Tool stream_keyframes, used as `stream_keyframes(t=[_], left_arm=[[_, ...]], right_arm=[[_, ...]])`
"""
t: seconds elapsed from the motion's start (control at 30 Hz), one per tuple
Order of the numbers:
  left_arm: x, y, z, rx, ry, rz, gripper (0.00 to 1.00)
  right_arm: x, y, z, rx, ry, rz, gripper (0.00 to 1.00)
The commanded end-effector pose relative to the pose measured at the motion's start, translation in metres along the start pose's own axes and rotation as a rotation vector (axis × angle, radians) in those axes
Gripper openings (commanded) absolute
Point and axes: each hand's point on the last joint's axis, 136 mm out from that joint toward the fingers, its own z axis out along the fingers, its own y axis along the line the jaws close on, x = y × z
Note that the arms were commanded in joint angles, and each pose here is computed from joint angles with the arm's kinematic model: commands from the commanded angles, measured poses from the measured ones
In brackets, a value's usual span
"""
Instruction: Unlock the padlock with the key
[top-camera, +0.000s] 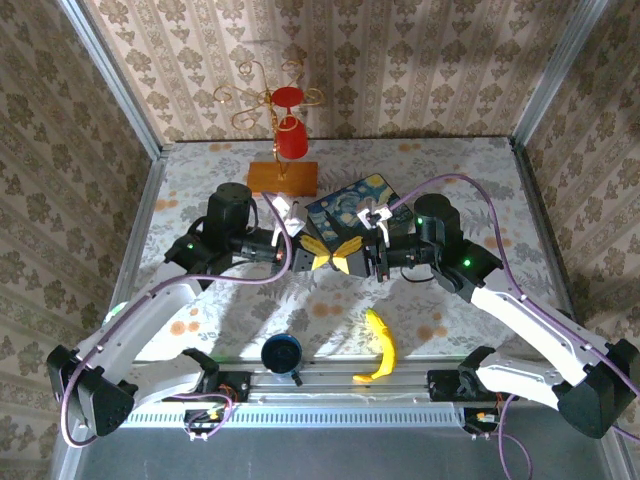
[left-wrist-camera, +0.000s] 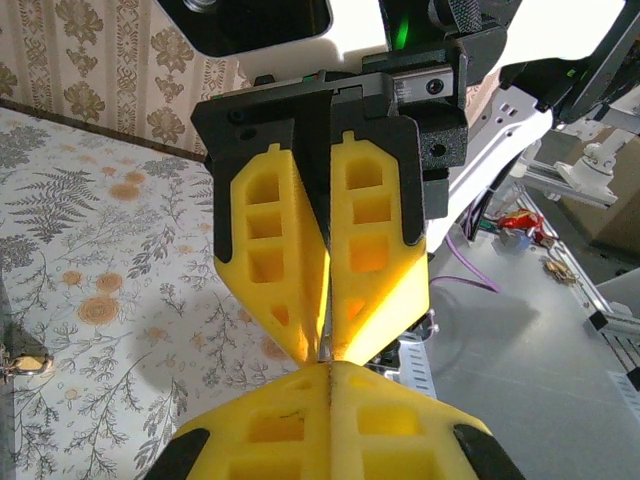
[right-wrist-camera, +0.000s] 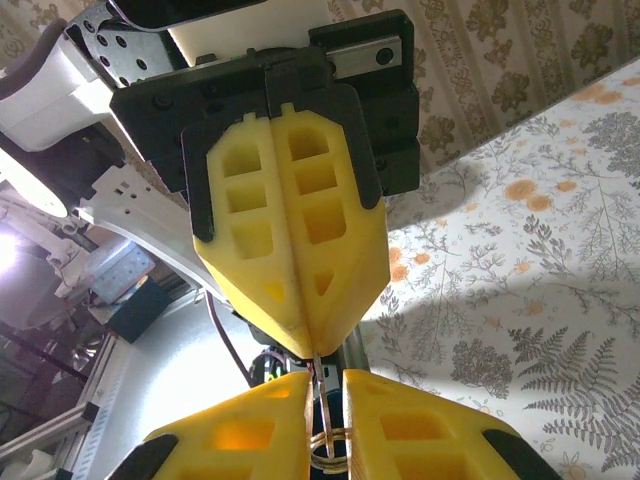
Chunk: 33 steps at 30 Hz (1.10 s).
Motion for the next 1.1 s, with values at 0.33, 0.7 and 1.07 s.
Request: stream_keyframes(t=[0.33, 0.7, 1.07], left_arm=[[-0.016, -0.005, -0.005, -0.008, -0.037, 0.057, 0.00], [-0.019, 0.003, -0.010, -0.051, -0.052, 0.047, 0.00], [-0.025, 0.087, -0.038, -0.540, -0.139, -0.108, 0.80]], right_arm=[[0.003, 0.000, 0.000, 0.007, 0.005, -0.018, 0.16], [0.001, -0.001, 0.000, 0.019, 0.004, -0.030, 0.00], [0.007, -0.065, -0.032, 0.372, -0.064, 0.108, 0.00]])
